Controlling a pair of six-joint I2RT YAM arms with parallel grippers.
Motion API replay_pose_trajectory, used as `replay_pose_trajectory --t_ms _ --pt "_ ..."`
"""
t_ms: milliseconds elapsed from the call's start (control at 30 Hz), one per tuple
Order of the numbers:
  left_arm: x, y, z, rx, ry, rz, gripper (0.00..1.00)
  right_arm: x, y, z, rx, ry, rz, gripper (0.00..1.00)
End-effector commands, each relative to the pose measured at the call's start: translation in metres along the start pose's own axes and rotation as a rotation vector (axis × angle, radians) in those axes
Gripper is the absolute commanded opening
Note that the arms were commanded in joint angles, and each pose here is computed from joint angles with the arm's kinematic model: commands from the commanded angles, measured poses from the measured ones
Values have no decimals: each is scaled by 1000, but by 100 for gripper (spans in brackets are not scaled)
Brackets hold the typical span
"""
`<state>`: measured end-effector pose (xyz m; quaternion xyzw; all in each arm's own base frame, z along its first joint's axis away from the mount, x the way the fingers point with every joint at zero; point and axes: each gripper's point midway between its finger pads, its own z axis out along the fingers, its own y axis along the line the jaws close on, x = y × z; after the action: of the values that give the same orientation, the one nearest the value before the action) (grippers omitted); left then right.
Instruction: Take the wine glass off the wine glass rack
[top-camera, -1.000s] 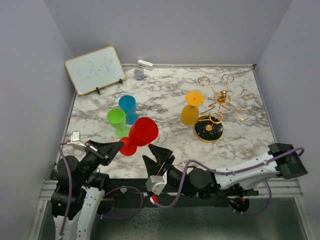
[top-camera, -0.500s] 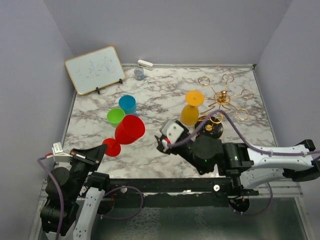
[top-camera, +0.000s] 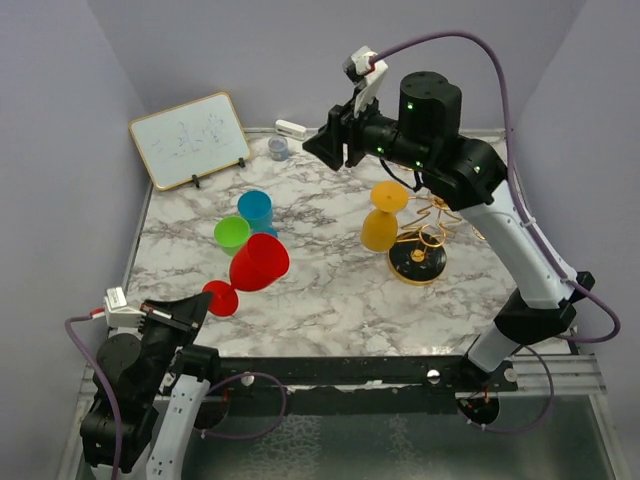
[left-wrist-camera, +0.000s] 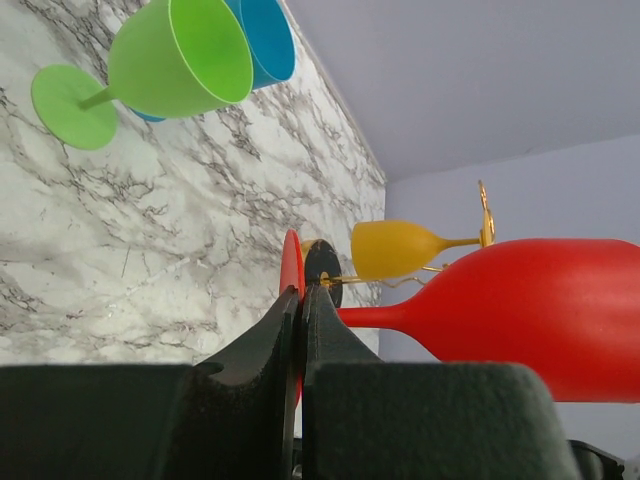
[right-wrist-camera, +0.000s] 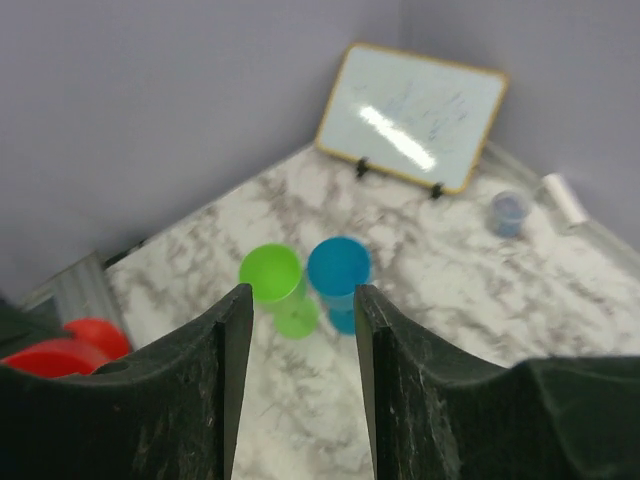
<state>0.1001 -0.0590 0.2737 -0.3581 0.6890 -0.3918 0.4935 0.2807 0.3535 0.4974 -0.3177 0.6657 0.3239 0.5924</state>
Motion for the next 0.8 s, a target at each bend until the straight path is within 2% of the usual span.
replay_pose_trajectory --t_ms 0,367,767 --pt "-7 -8 -9 42 -39 25 0 46 80 -21 -459 205 176 45" --pt "-2 -9 4 62 -18 27 0 100 104 -52 -618 318 223 44" --pt "0 -9 9 67 -10 26 0 117 106 -31 -639 344 274 41"
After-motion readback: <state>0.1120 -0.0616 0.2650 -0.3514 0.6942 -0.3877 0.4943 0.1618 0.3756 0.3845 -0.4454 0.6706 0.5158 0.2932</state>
